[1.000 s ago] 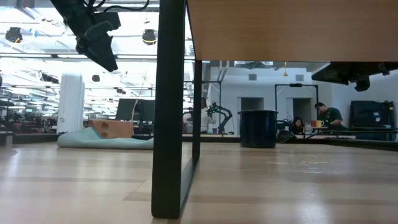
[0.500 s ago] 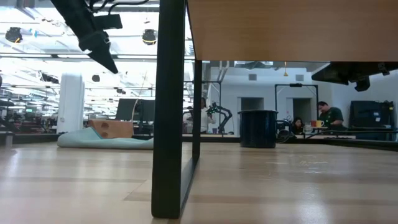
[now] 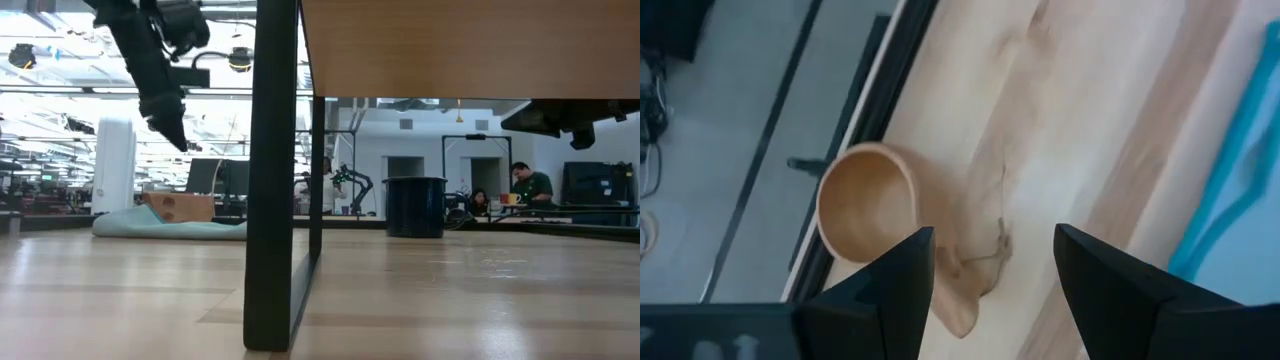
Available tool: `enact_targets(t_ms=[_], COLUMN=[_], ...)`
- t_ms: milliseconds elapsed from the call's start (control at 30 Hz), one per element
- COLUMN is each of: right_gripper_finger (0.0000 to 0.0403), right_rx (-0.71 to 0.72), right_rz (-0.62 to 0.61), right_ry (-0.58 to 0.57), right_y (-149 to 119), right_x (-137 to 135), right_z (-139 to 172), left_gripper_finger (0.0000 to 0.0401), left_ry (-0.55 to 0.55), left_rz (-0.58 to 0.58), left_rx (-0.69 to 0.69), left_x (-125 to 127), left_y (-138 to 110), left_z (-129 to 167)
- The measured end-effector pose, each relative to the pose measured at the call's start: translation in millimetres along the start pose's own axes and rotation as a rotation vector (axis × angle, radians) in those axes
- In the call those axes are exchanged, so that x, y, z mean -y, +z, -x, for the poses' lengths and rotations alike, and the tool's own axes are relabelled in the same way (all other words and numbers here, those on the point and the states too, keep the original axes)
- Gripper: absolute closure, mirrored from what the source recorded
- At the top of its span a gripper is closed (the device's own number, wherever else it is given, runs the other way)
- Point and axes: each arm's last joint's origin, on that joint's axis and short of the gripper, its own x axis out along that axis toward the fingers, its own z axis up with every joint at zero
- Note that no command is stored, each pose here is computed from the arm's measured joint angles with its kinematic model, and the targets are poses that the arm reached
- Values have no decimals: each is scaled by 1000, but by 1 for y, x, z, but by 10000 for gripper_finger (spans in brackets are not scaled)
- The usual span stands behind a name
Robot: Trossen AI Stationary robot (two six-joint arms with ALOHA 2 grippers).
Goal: Stack small to large cups/mugs on shelf
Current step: Put the brown mug on the shelf
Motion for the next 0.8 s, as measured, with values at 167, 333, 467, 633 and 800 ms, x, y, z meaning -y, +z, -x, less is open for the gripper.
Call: enact_targets(t_ms=[167, 333, 467, 633, 800], right_gripper_finger=[370, 370, 370, 370, 370], right_rx=[0, -1, 0, 0, 0], right_rz=[0, 5, 5, 6, 7], right_ry=[0, 1, 0, -1, -2], right_y=[0, 0, 0, 0, 0], right_x=[0, 0, 0, 0, 0], right_z=[0, 0, 0, 0, 0], left_gripper_finger=[202, 202, 202, 202, 202], left_ry=[2, 23, 73, 74, 48], left_rz=[2, -22, -23, 6, 16], left_rx=[-88, -93, -32, 2, -7], left_x=[-6, -14, -24, -32, -40], left_y=[-1, 2, 10, 15, 23], left_z=[-19, -33, -43, -54, -64])
